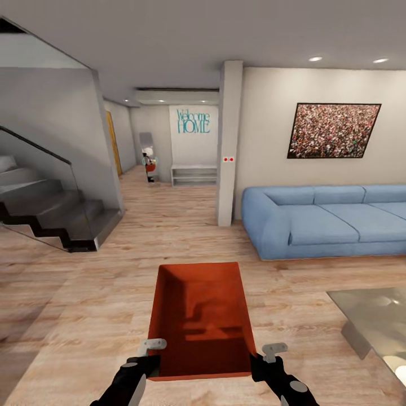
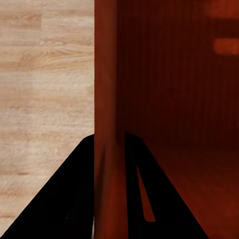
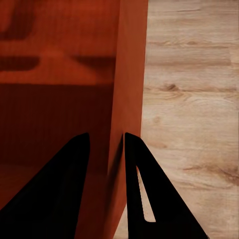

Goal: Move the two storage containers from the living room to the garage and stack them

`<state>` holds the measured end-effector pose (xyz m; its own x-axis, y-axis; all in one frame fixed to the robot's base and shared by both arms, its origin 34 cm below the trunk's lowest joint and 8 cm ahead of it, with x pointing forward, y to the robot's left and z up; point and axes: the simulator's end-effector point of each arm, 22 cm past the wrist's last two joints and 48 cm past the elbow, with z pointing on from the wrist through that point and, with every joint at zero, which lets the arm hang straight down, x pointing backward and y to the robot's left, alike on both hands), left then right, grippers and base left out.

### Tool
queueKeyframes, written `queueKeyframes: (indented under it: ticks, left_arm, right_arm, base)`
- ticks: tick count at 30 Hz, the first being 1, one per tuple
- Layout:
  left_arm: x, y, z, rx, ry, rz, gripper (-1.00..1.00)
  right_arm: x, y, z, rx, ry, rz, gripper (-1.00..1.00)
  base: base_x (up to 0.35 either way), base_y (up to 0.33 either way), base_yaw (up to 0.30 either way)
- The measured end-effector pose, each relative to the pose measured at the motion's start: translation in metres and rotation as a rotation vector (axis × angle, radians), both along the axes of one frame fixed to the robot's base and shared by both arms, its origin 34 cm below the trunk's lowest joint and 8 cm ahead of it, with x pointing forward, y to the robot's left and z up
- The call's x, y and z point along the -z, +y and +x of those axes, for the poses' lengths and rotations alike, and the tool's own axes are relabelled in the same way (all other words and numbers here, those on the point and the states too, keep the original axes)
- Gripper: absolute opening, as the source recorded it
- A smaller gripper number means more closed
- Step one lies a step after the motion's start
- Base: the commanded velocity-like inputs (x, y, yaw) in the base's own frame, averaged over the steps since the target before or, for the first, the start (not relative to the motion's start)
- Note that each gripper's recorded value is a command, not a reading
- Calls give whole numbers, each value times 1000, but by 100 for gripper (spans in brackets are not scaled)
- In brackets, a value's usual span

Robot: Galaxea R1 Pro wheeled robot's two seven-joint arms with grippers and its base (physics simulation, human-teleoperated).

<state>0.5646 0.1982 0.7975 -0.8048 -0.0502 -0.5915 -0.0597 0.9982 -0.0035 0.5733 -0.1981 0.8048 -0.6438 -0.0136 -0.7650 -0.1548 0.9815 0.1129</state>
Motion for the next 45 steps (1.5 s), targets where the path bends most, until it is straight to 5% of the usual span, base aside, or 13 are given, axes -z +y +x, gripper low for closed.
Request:
queueKeyframes:
  ticks: [22,45]
  left_arm:
    - [0,0,0,1,0,0,-100]
    - [0,0,0,1,-2,1,-100]
  right_arm:
    - [0,0,0,0,0,0,-100]
    - [-1,0,0,-2,-1,1,-100]
  base:
    - [7,4,182]
    - [291,94,0]
